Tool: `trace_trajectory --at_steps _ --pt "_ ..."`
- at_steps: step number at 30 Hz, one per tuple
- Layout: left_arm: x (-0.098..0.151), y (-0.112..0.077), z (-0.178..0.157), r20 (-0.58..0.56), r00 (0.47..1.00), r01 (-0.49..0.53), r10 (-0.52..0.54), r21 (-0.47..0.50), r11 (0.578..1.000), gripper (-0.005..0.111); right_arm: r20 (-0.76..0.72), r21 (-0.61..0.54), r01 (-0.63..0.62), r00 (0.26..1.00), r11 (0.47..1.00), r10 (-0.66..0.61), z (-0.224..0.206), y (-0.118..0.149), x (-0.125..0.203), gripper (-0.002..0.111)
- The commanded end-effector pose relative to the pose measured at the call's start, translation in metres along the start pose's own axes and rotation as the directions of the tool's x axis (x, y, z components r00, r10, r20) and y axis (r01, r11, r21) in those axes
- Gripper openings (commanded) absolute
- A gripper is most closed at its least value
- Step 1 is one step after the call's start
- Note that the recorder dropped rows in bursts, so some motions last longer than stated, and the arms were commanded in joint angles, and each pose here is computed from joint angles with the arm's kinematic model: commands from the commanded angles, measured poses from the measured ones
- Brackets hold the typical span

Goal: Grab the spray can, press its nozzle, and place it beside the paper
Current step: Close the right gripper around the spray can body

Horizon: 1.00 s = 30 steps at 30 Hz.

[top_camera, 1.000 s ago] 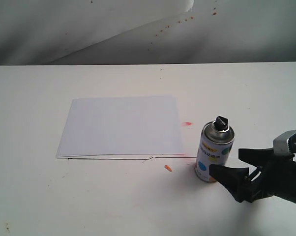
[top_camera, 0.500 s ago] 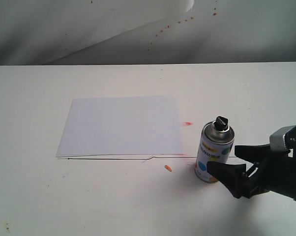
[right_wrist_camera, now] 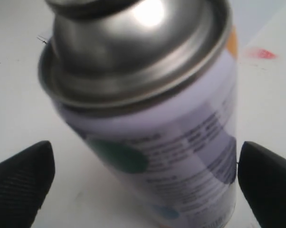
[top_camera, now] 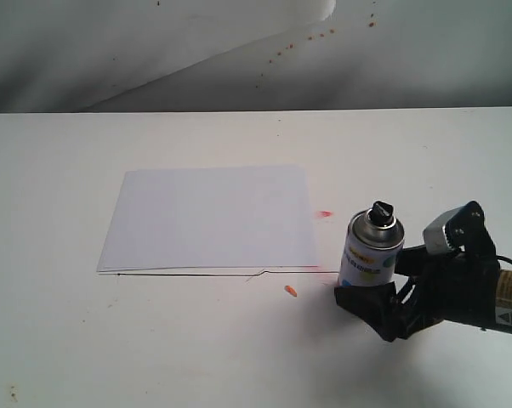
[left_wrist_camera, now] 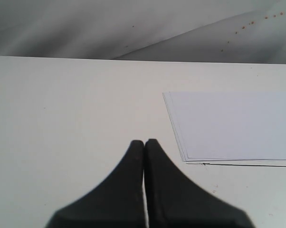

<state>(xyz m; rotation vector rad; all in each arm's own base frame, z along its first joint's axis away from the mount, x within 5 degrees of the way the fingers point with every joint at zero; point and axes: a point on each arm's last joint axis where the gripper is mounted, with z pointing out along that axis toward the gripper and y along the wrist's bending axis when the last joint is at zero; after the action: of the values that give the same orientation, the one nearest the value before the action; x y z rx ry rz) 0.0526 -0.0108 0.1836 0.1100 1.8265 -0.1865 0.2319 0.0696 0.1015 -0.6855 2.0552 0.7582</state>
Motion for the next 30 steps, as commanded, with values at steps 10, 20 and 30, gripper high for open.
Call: trace_trajectory --at_steps 10,20,30 --pt "0.001 0.000 0.000 0.005 1.000 0.000 0.000 0.002 1.000 0.000 -0.011 0.073 0.005 1.000 0.997 -0.004 0.005 -0.011 -0.007 0.095" --pt "0.001 0.000 0.000 0.005 1.000 0.000 0.000 0.002 1.000 0.000 -0.008 0.052 0.006 1.000 0.999 -0.005 0.013 -0.011 -0.004 0.095" --pt "0.001 0.000 0.000 0.005 1.000 0.000 0.000 0.002 1.000 0.000 0.043 0.045 0.008 0.999 0.999 -0.010 0.014 -0.012 -0.006 0.095"
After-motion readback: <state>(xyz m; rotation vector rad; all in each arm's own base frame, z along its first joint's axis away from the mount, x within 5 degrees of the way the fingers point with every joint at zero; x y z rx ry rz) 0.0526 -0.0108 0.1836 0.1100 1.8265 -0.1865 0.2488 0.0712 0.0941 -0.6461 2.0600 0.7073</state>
